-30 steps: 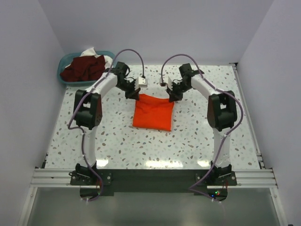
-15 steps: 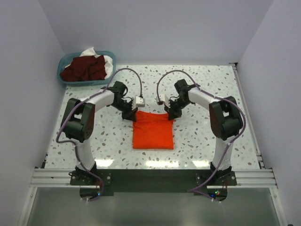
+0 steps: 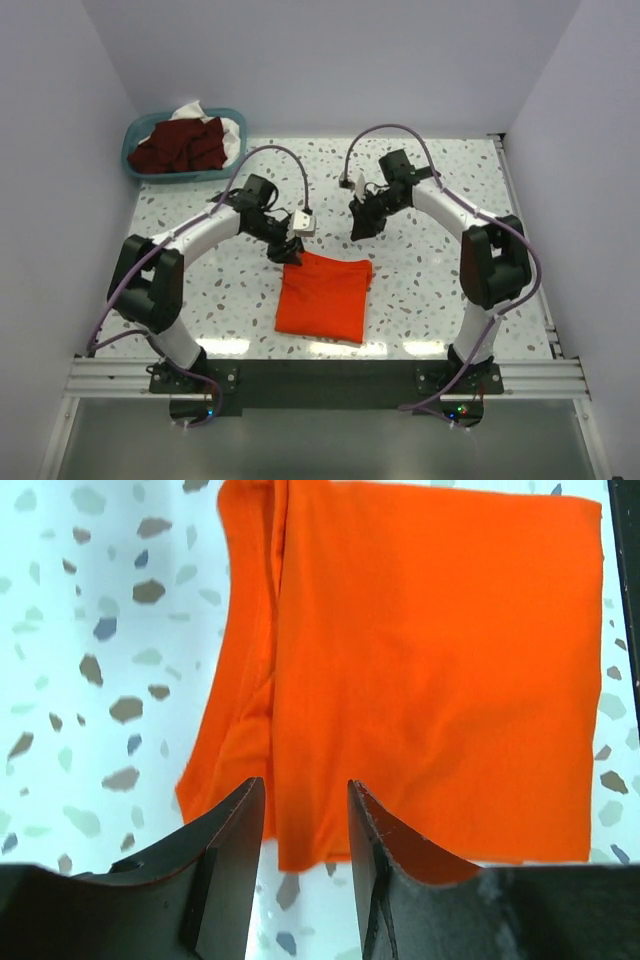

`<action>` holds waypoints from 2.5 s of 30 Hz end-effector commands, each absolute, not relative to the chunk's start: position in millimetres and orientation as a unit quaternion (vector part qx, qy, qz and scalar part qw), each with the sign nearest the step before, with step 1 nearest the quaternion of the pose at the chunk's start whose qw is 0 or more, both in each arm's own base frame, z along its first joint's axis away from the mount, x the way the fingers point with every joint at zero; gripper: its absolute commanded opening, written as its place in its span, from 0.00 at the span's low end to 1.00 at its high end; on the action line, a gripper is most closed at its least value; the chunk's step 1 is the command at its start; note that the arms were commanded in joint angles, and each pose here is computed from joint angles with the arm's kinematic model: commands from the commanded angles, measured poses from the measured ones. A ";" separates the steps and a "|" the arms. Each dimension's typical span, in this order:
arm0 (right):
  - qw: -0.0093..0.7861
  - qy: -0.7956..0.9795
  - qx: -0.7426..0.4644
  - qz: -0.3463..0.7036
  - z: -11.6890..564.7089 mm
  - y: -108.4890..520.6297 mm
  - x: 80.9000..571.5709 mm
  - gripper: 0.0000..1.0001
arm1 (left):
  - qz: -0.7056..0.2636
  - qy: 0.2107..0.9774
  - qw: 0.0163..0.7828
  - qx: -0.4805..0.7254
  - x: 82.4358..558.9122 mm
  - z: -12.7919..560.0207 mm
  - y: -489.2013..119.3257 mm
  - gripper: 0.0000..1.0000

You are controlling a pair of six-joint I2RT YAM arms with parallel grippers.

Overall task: Fold and stack the t-shirts
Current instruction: Fold the tshirt

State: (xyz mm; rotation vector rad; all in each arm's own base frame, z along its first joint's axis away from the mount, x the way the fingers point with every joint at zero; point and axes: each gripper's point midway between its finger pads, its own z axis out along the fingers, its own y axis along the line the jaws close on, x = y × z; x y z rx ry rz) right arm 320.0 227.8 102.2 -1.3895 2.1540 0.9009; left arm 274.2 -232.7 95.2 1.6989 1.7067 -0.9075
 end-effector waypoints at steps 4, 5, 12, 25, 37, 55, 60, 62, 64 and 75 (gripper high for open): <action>0.176 0.836 -0.351 0.383 97.7 258.2 354.8 0.14 | -0.364 0.589 0.306 0.654 288.3 97.6 -287.1 0.44; 0.175 0.838 -0.342 0.387 97.6 261.3 359.3 0.13 | -0.360 0.588 0.306 0.656 290.2 94.9 -291.2 0.44; 0.140 0.854 -0.304 0.399 79.1 268.6 367.4 0.08 | -0.371 0.589 0.273 0.664 279.8 66.9 -311.6 0.47; 0.116 0.847 -0.308 0.416 67.0 269.1 354.0 0.06 | -0.367 0.597 0.251 0.668 275.3 51.7 -316.0 0.39; 0.061 0.817 -0.341 0.461 56.7 299.0 321.5 0.01 | -0.330 0.559 0.306 0.697 261.0 80.9 -314.5 0.00; -0.052 0.807 -0.355 0.470 -2.3 293.5 283.3 0.00 | -0.244 0.511 0.413 0.713 290.0 124.0 -321.3 0.00; -0.055 0.803 -0.357 0.475 -1.7 293.1 282.2 0.00 | -0.237 0.508 0.419 0.715 296.5 123.4 -323.6 0.00; -0.056 0.802 -0.357 0.475 -0.7 293.2 282.1 0.00 | -0.231 0.509 0.419 0.715 298.8 119.0 -323.1 0.00; -0.053 0.802 -0.359 0.475 -0.2 293.2 283.8 0.00 | -0.224 0.509 0.423 0.715 302.4 116.1 -322.4 0.00; -0.006 0.805 -0.410 0.429 22.7 291.3 312.7 0.11 | -0.198 0.488 0.473 0.706 303.2 147.3 -318.8 0.39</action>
